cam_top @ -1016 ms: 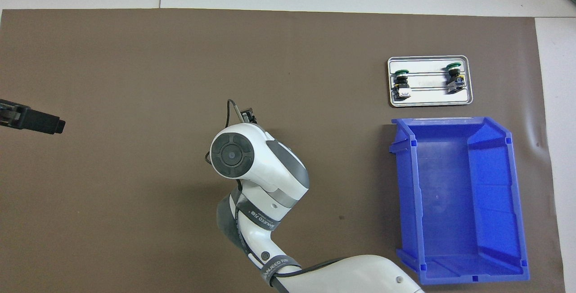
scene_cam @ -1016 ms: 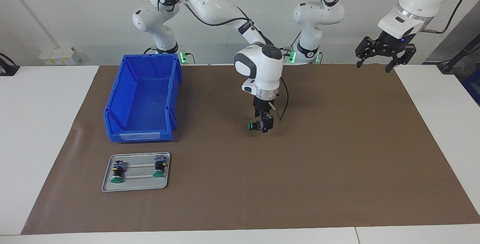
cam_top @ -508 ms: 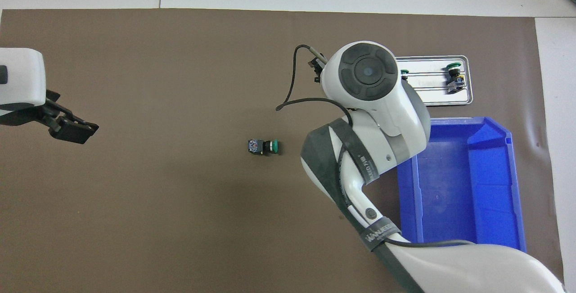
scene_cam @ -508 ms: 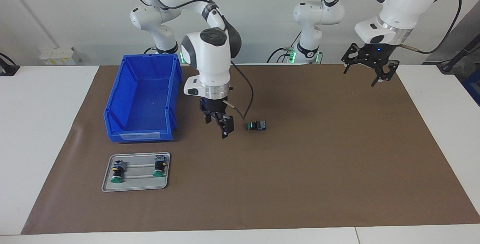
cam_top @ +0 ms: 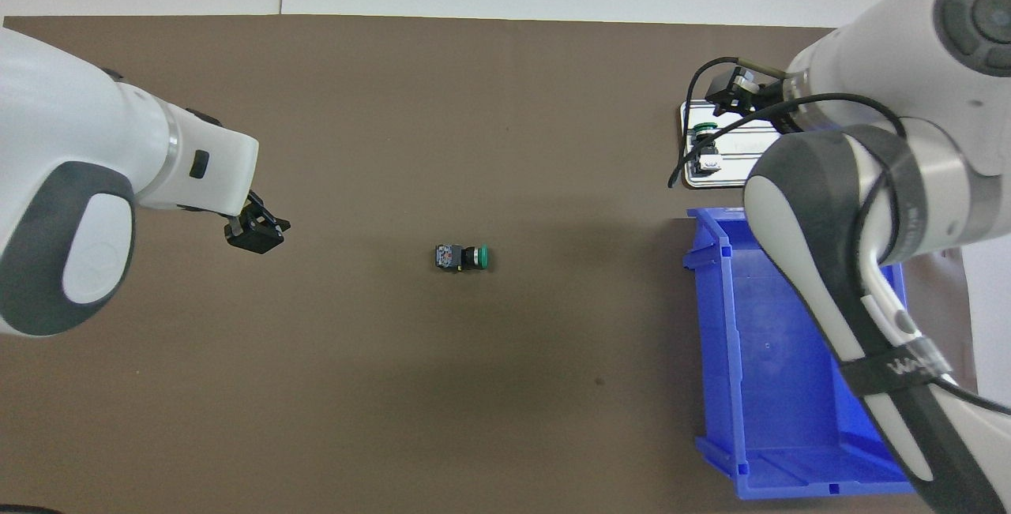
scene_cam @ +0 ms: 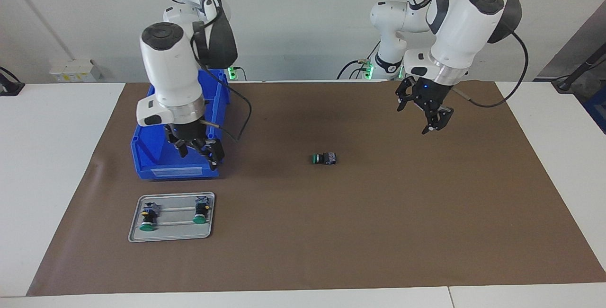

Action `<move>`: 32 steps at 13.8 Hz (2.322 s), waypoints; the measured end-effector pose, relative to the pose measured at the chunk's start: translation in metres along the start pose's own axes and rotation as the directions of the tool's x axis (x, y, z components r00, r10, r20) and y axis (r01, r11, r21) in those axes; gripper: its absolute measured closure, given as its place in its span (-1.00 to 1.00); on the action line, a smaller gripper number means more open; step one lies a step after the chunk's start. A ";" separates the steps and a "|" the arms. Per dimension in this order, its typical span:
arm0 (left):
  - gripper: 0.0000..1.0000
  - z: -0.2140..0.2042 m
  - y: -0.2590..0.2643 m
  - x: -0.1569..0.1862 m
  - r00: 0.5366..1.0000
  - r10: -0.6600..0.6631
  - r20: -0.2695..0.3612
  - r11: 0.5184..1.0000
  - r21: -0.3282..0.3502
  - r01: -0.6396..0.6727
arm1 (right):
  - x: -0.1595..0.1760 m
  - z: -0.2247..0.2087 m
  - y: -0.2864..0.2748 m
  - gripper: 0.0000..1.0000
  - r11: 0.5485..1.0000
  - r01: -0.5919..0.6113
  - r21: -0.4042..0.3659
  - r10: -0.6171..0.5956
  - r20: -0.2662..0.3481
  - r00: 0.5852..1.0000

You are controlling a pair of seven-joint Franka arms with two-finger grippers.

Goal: Place and press button with both arms

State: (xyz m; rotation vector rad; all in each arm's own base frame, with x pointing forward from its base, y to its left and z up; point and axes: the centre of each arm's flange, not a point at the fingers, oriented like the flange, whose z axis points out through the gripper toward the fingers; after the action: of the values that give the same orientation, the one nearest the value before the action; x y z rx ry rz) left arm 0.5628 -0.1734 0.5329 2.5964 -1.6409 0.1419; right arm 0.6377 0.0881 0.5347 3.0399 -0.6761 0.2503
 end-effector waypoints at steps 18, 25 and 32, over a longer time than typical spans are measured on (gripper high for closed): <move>-1.00 0.240 0.137 0.147 0.932 0.357 -0.059 0.934 0.052 -0.354 | -0.023 -0.125 0.134 -1.00 0.981 0.192 0.003 -0.190 0.169 0.967; -0.89 0.262 0.153 0.140 0.928 0.371 -0.030 0.929 0.017 -0.370 | -0.026 -0.119 0.130 -1.00 0.976 0.216 -0.022 -0.209 0.170 0.963; 0.17 0.245 0.145 0.149 0.932 0.356 -0.065 0.934 0.050 -0.353 | -0.027 -0.119 0.129 -1.00 0.975 0.220 -0.024 -0.213 0.169 0.962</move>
State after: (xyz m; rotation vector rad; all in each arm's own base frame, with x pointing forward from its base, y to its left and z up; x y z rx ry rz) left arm 0.5054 -0.3954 0.3075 2.2602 -2.0809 0.2835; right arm 0.5412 -0.0118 0.6455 3.0827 -0.3431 -0.0216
